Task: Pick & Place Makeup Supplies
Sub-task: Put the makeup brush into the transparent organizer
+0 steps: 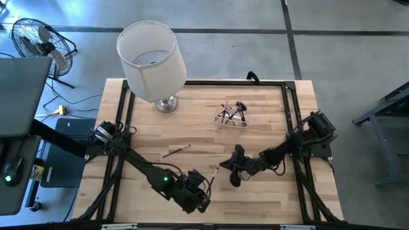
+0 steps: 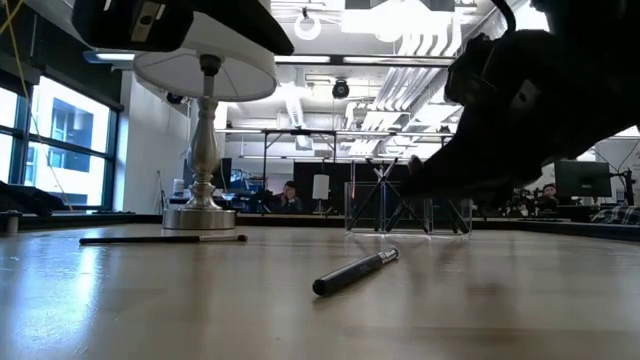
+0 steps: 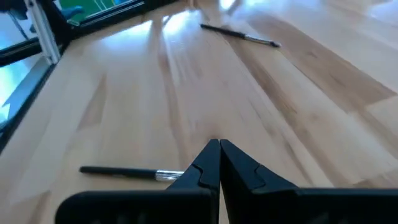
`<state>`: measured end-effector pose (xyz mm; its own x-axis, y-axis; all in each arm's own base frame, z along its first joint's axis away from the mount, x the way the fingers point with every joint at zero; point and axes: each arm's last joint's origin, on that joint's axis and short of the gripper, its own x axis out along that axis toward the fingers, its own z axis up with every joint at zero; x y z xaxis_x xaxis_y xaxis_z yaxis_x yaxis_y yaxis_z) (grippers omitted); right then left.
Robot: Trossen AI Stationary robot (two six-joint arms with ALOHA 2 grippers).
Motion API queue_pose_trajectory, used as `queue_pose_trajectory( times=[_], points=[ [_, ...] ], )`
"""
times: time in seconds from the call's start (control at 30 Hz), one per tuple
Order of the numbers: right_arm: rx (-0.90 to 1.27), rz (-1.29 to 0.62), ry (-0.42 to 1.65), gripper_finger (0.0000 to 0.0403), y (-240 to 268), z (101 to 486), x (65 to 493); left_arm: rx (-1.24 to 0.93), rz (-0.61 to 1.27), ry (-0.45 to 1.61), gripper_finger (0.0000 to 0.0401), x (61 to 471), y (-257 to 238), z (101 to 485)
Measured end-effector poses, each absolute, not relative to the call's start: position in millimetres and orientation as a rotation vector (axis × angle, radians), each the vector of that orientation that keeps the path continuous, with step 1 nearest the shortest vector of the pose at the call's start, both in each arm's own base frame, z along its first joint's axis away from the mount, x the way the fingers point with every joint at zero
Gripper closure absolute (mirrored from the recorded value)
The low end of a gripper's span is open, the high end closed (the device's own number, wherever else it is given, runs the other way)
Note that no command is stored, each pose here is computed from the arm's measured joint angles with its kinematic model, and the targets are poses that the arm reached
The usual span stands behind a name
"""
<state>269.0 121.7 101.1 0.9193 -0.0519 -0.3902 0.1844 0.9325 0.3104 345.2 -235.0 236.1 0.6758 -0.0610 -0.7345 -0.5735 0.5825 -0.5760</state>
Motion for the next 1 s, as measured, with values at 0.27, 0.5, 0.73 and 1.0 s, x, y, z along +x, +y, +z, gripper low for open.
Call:
queue_pose_trajectory(
  times=[0.27,0.5,0.73,1.0],
  points=[
    [0.347,-0.06,0.411,0.0403,117.1,98.4,277.7,-0.91,0.342,0.795,0.0254,344.8,-234.7,235.7],
    [0.314,-0.068,0.441,0.0403,120.2,89.0,284.9,-0.911,0.345,0.788,0.0254,345.0,-234.6,235.9],
    [0.302,-0.043,0.496,0.0403,117.7,84.9,284.3,-0.912,0.346,0.787,0.0254,345.0,-234.6,235.9],
    [0.267,-0.018,0.5,0.0403,117.0,85.3,285.4,-0.908,0.354,0.775,0.0254,345.2,-234.1,236.0]
  ],
)
